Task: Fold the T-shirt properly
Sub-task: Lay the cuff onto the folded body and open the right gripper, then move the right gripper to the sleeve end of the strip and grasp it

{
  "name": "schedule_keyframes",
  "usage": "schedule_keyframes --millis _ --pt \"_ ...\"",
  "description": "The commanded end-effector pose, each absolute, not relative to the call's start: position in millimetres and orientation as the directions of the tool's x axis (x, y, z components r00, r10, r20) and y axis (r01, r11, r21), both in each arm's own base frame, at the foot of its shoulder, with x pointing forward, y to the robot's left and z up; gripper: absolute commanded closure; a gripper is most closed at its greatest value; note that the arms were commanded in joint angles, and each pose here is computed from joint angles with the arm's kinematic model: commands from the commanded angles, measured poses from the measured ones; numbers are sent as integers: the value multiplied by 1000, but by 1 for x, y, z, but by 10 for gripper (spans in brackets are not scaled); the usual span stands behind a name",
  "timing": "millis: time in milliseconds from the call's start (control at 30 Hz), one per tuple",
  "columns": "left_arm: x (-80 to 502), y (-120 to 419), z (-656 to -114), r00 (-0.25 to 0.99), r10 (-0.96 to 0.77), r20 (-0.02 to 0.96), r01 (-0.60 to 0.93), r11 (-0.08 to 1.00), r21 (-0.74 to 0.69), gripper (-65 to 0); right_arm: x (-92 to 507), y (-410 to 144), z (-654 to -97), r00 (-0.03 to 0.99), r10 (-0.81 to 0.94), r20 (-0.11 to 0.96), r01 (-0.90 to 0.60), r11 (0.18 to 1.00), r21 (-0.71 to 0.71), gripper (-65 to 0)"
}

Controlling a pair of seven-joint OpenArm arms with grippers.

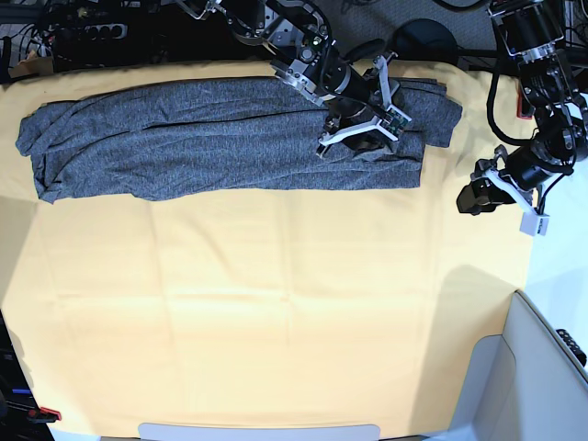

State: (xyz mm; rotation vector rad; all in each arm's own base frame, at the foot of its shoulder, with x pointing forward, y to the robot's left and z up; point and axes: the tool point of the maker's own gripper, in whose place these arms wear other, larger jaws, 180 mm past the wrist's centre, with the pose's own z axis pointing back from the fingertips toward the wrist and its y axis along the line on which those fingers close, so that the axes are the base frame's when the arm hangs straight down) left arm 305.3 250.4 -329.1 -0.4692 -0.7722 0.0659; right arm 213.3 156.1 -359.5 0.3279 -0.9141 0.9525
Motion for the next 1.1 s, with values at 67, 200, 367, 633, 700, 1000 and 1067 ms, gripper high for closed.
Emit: schedule_keyframes --millis 67,200,367,633,700,1000,1067 --pt "310 252 -317 704 204 680 140 899 -414 -247 223 165 -337 211 515 831 -807 571 -149 -419" --pt "308 252 -319 718 196 669 140 900 -414 -247 231 166 -309 169 468 867 -794 586 -161 -420" --pt "307 252 -320 724 192 662 139 900 -413 -248 246 155 -260 118 363 924 -749 644 -157 -421" --pt "280 255 -342 811 147 566 119 907 -405 -268 278 95 -260 211 307 928 -604 788 -124 -421" --pt "271 256 -348 824 146 547 109 907 -407 -284 289 64 -267 260 286 922 -525 843 -113 -421" --pt "240 244 -371 877 150 456 82 889 -451 -293 305 -78 -291 444 -23 896 -151 983 100 -421" --pt "234 237 -372 885 156 439 88 869 -486 -293 301 -106 -296 457 -100 884 -71 986 148 -421"
